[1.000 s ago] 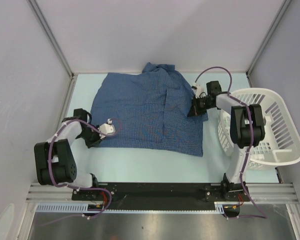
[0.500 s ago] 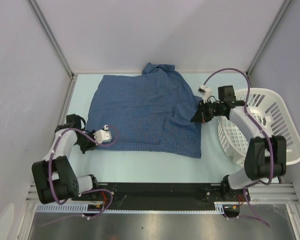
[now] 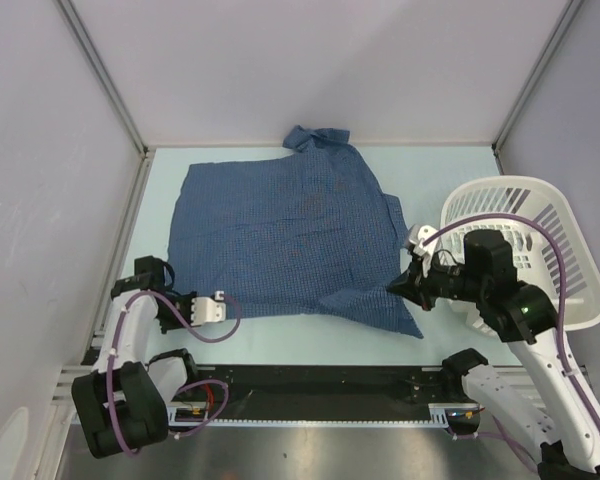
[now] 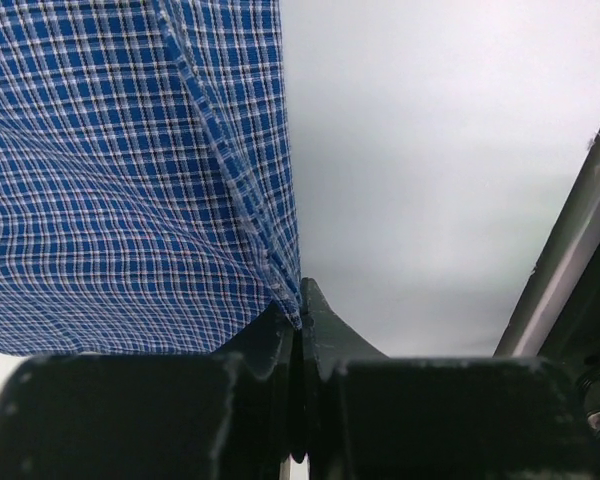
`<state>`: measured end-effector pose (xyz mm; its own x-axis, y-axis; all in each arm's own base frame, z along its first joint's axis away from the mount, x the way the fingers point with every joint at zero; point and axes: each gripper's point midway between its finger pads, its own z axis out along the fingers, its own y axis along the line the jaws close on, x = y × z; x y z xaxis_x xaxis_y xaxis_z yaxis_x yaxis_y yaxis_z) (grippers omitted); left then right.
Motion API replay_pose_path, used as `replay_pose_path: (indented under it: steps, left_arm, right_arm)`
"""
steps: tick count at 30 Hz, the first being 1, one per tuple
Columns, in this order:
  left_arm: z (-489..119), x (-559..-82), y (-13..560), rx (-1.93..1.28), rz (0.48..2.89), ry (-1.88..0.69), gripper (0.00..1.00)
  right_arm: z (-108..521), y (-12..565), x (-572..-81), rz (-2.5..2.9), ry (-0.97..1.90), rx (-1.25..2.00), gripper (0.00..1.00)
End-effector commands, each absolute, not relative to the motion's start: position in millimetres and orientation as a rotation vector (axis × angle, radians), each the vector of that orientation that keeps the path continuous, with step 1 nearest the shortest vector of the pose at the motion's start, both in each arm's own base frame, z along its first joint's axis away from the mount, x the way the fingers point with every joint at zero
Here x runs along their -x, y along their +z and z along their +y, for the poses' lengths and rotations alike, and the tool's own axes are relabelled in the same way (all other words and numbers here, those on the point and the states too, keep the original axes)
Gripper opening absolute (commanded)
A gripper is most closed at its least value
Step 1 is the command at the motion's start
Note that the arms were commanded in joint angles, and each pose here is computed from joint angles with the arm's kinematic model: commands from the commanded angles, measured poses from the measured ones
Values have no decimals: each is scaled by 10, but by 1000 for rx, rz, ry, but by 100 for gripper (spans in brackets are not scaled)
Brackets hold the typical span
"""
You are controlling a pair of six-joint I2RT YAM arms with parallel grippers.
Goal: Fold and stack the long sleeve shirts
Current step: Fold the shirt
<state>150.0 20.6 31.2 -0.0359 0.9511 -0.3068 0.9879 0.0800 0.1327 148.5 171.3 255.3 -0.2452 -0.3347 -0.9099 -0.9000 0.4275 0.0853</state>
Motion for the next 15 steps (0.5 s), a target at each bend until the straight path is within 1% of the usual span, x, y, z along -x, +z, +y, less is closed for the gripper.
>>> replay_pose_path:
  steps: [1, 2, 3, 5, 6, 8, 9, 12, 14, 15]
  left_arm:
    - [165, -1387, 303, -2010, 1980, -196, 7]
    - [158, -1390, 316, -2009, 1973, -189, 9]
    - [149, -1380, 317, -2002, 1974, -190, 15]
    - [127, -1347, 333, -1985, 1982, -200, 23]
    - [108, -1347, 339, -1962, 1984, -207, 31]
    - [86, -1337, 351, -1939, 1992, -218, 37]
    - [83, -1330, 349, -1935, 1995, -225, 42]
    - [74, -1321, 364, -1921, 2005, -239, 46]
    - [76, -1322, 365, -1924, 2006, -244, 45]
    - [79, -1316, 362, -1922, 2010, -248, 43]
  right_arm:
    - [1683, 2406, -1392, 1831, 739, 1116, 0]
    - [1683, 2407, -1389, 1829, 725, 1122, 0]
    - [1703, 2429, -1364, 1816, 731, 1129, 0]
    - [1717, 2455, -1368, 1812, 723, 1125, 0]
    - [1744, 2487, -1372, 1803, 728, 1120, 0]
    - [1757, 2522, -1422, 1798, 714, 1101, 0]
    - [1776, 2589, -1440, 1775, 713, 1099, 0]
    - [1797, 2677, -1523, 1764, 696, 1085, 0]
    - [1810, 2710, -1557, 1763, 693, 1083, 0]
    - [1820, 2742, -1570, 1753, 692, 1080, 0]
